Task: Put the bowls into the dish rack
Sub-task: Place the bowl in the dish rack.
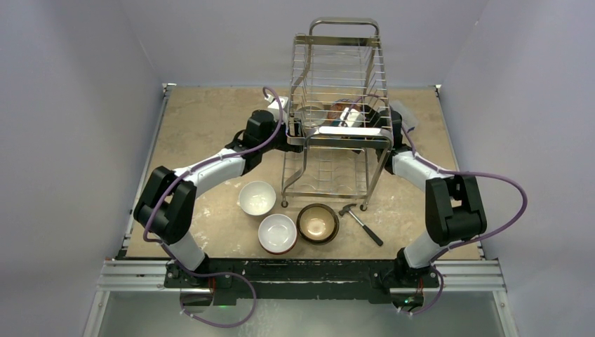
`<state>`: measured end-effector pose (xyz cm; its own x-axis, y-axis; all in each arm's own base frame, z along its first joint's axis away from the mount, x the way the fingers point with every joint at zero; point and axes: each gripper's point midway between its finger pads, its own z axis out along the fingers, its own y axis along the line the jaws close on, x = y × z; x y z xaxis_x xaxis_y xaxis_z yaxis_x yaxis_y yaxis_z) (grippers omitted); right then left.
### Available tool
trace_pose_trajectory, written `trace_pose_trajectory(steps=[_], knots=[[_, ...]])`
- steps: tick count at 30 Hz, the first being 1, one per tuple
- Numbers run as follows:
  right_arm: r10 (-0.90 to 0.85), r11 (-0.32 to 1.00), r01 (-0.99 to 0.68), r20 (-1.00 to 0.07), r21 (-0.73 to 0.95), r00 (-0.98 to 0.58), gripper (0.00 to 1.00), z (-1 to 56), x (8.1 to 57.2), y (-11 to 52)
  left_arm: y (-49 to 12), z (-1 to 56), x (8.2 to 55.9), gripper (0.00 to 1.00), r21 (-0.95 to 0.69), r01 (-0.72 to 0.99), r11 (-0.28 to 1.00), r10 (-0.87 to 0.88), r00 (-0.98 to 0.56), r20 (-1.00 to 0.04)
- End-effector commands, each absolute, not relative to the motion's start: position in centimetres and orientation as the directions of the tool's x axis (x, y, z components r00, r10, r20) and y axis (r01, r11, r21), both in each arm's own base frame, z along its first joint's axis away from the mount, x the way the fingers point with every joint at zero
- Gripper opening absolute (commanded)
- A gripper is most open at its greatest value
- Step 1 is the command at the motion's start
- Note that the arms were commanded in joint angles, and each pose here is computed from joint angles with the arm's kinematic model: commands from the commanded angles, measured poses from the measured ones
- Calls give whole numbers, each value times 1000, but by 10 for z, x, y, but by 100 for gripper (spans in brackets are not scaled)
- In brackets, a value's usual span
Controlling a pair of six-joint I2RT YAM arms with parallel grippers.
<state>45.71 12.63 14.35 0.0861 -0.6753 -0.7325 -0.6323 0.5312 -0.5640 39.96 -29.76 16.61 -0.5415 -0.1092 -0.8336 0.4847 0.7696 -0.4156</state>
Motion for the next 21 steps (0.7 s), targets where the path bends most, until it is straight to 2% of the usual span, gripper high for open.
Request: trace_pose_trajectory(steps=[1, 13, 21], knots=[[-666, 611, -515, -742, -601, 76, 99, 170, 474, 113, -301, 201, 408, 74, -424, 517, 744, -160, -478, -864], [-656, 674, -431, -755, -600, 26, 99, 178, 486, 95, -302, 201, 407, 74, -423, 522, 741, -158, -477, -864], [-623, 702, -407, -781, -585, 49, 99, 186, 487, 92, -303, 202, 407, 74, -423, 525, 738, -157, -476, -865]])
